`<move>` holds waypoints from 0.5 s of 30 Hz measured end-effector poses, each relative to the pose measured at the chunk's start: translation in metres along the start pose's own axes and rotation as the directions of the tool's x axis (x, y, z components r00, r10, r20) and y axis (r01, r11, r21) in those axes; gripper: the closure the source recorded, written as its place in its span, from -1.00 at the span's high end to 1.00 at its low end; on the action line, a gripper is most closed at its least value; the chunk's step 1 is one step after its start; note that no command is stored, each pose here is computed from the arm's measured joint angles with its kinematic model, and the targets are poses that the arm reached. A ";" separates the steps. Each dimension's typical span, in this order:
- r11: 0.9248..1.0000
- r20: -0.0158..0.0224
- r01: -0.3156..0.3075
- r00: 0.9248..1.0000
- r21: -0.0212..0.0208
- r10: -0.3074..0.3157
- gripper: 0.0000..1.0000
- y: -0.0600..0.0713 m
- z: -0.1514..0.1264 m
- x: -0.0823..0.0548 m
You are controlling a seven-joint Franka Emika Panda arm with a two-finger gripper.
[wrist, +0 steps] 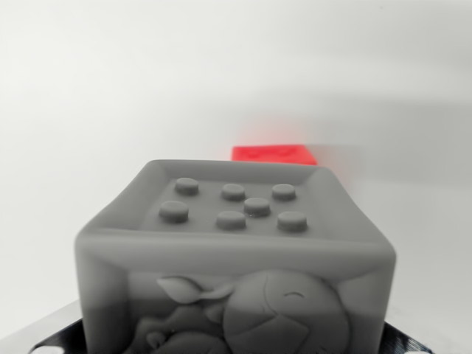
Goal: Destack cube
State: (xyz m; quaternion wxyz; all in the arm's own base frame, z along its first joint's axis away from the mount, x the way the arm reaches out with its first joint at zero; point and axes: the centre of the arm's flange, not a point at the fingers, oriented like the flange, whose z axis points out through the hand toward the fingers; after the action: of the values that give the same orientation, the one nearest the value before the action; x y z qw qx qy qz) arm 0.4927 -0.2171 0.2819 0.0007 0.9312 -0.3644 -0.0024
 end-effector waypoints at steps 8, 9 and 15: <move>1.000 0.000 -0.013 1.000 0.000 0.013 -1.00 -0.014 0.007 -0.001; 1.000 0.000 -0.014 1.000 0.000 0.014 -1.00 -0.015 0.007 -0.001; 1.000 -0.001 -0.024 1.000 -0.001 0.024 -1.00 -0.026 0.012 -0.001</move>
State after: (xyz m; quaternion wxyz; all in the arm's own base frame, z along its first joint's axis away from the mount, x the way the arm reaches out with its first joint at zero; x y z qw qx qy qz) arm 0.5092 -0.1971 0.2701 0.0011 0.9269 -0.3754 -0.0021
